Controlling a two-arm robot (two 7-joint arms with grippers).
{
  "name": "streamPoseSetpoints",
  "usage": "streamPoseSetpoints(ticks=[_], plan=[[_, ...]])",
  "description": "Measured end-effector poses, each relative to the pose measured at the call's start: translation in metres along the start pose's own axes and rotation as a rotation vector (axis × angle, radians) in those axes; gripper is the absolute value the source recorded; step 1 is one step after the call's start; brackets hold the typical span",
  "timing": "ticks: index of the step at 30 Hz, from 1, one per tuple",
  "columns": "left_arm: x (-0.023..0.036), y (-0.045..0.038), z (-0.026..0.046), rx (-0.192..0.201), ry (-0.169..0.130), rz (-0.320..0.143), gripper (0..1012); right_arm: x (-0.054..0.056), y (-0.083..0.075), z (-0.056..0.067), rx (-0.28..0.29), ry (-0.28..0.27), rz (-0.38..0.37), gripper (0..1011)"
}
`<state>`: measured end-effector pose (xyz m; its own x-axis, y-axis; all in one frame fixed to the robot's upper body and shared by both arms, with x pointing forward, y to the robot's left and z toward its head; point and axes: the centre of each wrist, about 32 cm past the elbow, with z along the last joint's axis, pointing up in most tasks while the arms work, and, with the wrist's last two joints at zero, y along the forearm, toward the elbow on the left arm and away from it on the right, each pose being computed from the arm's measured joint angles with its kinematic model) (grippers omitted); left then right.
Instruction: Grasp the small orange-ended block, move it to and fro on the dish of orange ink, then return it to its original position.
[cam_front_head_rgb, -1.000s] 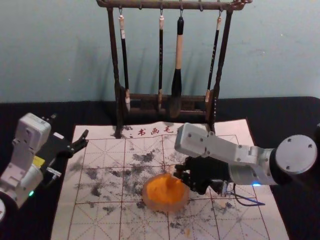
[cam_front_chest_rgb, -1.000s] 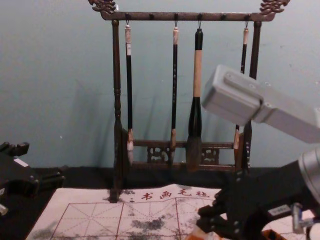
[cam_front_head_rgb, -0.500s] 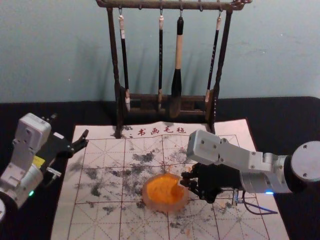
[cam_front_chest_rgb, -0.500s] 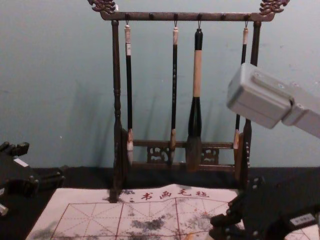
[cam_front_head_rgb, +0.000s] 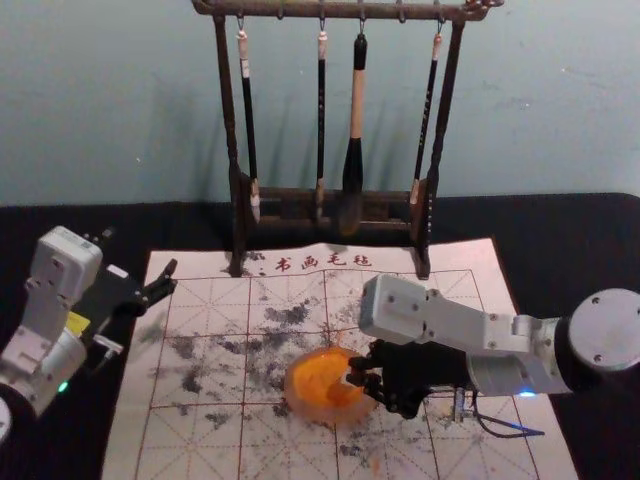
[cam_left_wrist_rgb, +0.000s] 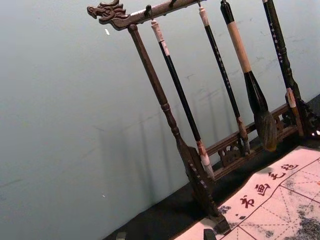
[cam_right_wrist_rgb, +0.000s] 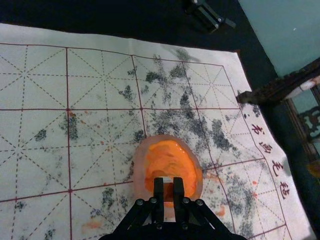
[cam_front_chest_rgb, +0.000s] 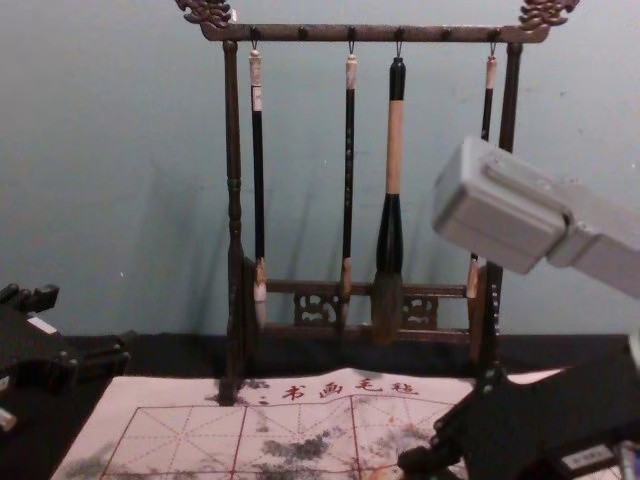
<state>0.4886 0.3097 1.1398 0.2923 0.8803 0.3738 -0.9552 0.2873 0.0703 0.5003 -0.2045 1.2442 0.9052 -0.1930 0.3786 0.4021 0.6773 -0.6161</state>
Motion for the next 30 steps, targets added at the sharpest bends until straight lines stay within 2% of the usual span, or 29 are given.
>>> streamPoseSetpoints(ticks=[16, 22, 30], plan=[[0.0, 0.0, 0.0, 0.0, 0.0, 0.0, 1002, 0.011, 0.012, 0.003, -0.019, -0.017, -0.044, 84], [0.0, 0.0, 0.0, 0.0, 0.0, 0.0, 1001, 0.014, 0.01, 0.001, -0.028, -0.014, -0.066, 84], [0.0, 0.0, 0.0, 0.0, 0.0, 0.0, 1001, 0.012, 0.002, -0.002, -0.034, -0.016, -0.071, 84]])
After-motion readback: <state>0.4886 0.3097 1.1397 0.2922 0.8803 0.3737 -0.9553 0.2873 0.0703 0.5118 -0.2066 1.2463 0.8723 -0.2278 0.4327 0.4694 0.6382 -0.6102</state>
